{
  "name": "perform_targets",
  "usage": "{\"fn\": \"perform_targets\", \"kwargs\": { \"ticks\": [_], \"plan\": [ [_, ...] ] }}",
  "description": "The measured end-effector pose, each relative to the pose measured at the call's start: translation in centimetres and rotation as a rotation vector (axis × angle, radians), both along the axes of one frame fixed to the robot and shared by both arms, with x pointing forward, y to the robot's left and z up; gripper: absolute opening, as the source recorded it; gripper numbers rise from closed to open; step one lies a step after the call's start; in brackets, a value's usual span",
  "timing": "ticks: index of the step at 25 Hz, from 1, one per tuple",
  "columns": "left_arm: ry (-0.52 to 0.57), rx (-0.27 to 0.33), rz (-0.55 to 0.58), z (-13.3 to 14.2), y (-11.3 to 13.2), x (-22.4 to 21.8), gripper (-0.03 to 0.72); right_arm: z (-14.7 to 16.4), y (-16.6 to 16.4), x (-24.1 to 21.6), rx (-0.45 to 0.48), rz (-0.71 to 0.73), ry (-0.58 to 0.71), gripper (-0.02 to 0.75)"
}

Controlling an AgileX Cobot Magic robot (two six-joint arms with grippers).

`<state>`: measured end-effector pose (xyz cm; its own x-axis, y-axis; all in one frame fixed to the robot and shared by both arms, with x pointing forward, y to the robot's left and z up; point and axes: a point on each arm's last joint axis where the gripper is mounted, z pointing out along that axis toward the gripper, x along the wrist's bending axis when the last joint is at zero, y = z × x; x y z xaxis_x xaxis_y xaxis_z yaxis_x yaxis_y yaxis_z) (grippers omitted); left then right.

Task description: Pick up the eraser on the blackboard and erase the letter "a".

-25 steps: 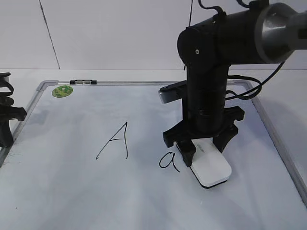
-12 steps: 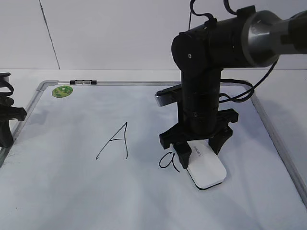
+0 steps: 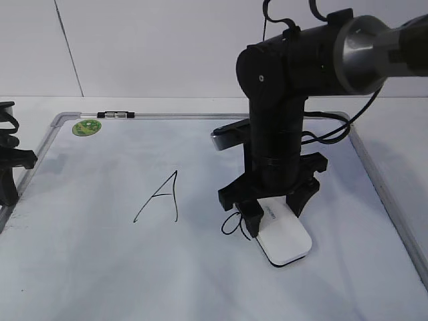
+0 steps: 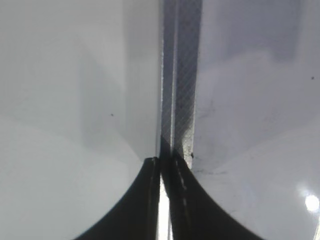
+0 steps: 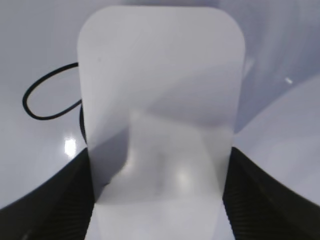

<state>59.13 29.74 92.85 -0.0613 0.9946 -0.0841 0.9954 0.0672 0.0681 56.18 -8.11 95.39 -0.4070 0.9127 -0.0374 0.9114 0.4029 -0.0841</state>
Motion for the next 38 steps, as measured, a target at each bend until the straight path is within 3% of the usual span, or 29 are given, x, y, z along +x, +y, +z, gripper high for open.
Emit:
{"fn": "perform_targets", "kwargs": {
  "ticks": [19, 38],
  "plan": [
    [0.002, 0.0, 0.0, 0.0, 0.0, 0.0, 0.013, -0.1, 4.4, -3.4, 0.006, 0.144, 0.006, 0.57],
    [0.002, 0.001, -0.001, 0.0, 0.0, 0.0, 0.013, -0.3, 4.5, -3.3, -0.022, 0.149, -0.01, 0.57]
  ]
}}
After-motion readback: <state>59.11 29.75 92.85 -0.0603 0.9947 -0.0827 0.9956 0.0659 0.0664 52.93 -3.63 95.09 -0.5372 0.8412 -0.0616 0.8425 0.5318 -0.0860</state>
